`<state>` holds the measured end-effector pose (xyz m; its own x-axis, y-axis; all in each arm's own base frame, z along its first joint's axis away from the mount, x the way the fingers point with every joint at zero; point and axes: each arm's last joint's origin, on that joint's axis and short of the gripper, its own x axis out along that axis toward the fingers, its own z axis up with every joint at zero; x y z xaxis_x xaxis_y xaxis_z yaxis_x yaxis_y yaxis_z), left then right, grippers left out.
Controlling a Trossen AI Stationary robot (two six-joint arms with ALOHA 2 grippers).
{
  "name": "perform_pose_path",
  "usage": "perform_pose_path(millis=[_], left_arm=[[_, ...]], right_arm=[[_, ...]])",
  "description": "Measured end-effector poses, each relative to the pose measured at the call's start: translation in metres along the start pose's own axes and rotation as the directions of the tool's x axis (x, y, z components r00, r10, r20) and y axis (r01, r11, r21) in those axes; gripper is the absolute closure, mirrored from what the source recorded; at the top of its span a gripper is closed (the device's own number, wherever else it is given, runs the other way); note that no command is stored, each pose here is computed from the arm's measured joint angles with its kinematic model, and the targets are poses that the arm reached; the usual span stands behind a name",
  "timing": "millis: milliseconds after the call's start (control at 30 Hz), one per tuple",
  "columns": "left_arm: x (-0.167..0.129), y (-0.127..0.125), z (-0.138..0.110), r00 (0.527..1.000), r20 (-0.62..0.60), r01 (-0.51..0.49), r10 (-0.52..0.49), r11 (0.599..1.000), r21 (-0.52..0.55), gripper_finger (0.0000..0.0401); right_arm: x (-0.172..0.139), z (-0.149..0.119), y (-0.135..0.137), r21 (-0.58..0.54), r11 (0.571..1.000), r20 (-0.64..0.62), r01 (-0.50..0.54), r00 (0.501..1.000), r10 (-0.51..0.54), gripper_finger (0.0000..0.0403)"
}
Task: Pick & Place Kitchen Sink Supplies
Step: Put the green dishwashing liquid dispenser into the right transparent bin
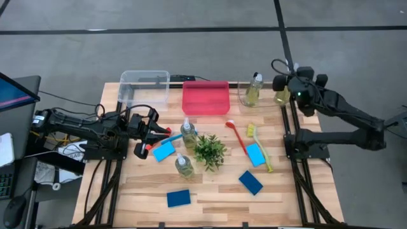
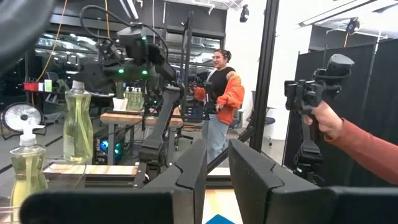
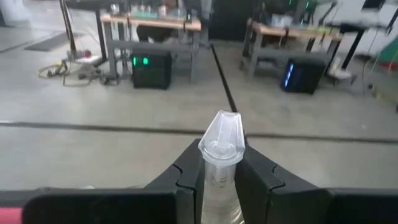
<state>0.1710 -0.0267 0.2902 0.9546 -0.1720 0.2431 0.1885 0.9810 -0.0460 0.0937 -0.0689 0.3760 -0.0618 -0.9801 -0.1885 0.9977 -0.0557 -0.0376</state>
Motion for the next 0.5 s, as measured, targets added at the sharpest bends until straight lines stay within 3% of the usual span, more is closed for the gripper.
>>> perform_pose_path(millis=[300, 500], left_arm=[[0.0, 0.0, 0.0, 1.0, 0.004, 0.0, 0.0, 1.0, 0.001, 0.0333], [0.0, 0.0, 0.0, 1.0, 0.004, 0.0, 0.0, 1.0, 0.0, 0.0333]], right_arm=[[0.026, -0.005, 0.025, -0.079, 0.994, -0.045, 0.077, 0.996, -0.08, 0.0344], [0.045, -0.007, 0.04, -0.075, 0.993, -0.073, 0.091, 0.993, -0.097, 0.0344]])
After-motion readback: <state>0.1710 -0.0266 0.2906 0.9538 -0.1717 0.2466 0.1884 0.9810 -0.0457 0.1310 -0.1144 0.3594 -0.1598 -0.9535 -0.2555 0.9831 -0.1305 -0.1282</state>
